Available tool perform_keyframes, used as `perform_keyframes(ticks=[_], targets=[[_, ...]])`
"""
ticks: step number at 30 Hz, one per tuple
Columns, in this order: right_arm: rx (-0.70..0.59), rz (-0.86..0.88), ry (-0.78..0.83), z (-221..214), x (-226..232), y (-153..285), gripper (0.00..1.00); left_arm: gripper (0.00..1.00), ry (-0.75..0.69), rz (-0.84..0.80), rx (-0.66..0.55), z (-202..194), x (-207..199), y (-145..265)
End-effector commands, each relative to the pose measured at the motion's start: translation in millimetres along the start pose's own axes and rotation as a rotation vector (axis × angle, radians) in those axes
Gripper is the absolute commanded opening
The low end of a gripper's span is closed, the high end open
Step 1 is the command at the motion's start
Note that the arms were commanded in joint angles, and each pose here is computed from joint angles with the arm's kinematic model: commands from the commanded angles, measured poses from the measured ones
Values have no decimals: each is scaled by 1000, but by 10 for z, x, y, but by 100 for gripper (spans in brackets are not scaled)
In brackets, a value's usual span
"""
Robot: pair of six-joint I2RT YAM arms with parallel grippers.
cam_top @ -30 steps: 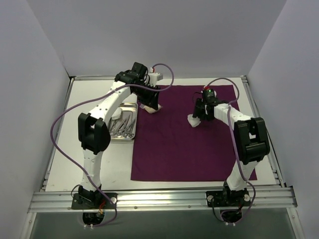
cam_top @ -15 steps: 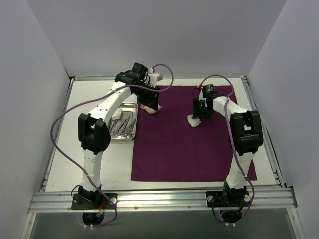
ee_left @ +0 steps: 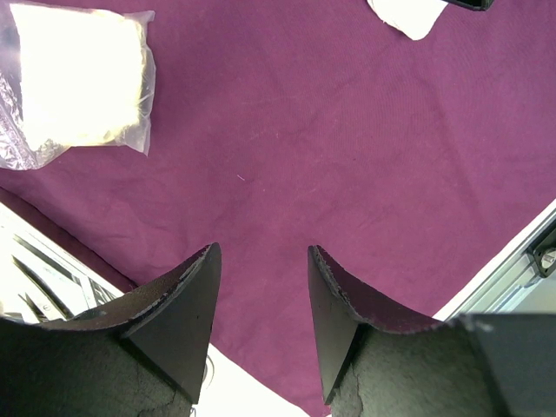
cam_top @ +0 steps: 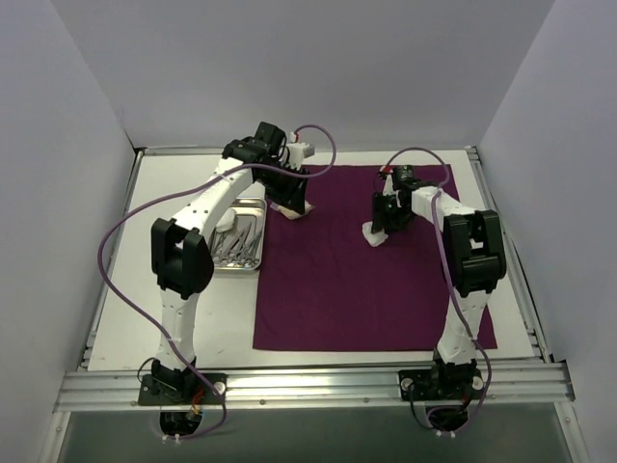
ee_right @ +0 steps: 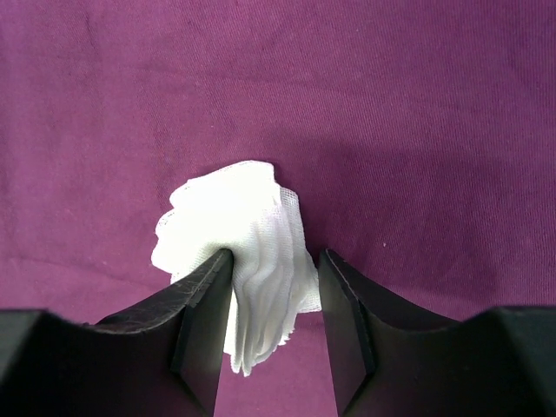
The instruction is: Prepare the surgical pack
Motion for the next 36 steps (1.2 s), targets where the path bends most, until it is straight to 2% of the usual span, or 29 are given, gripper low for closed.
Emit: perform_keyframes(ticks=[1,6,9,10,12,20,28,36], targets=[[113,-53,37,-230,-88,-168,40,54,-29,11,-60,85,-19,156],[135,-29,40,-320,-78,-192,36,54,-26,12,-63,89,4,153],[144,-12,42,-368,-66,-186,18,54,-24,12,-65,92,10,155],[147,-12,43,-386,-62,-183,8,54,-24,12,-65,92,10,155],[136,-14,48,-357,-56,-143,0,54,-24,13,-65,91,16,161],[49,8,75,-35,47,159,0,54,-23,20,-72,100,46,189],[-128,52,55,382,257,705,0,54,-10,51,-100,139,176,314],[-236,89,7,666,439,1019,0,54,39,69,-125,151,368,450]])
Point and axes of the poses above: each gripper's point midway between its finger pads, its own y axis back along the fingers, its own x axis along the line the jaws close on, z = x × y, the point moved 7 cm from there along y, back along the fingers, and after that the axes turned 1 degree about y, right-handed, at the moved point
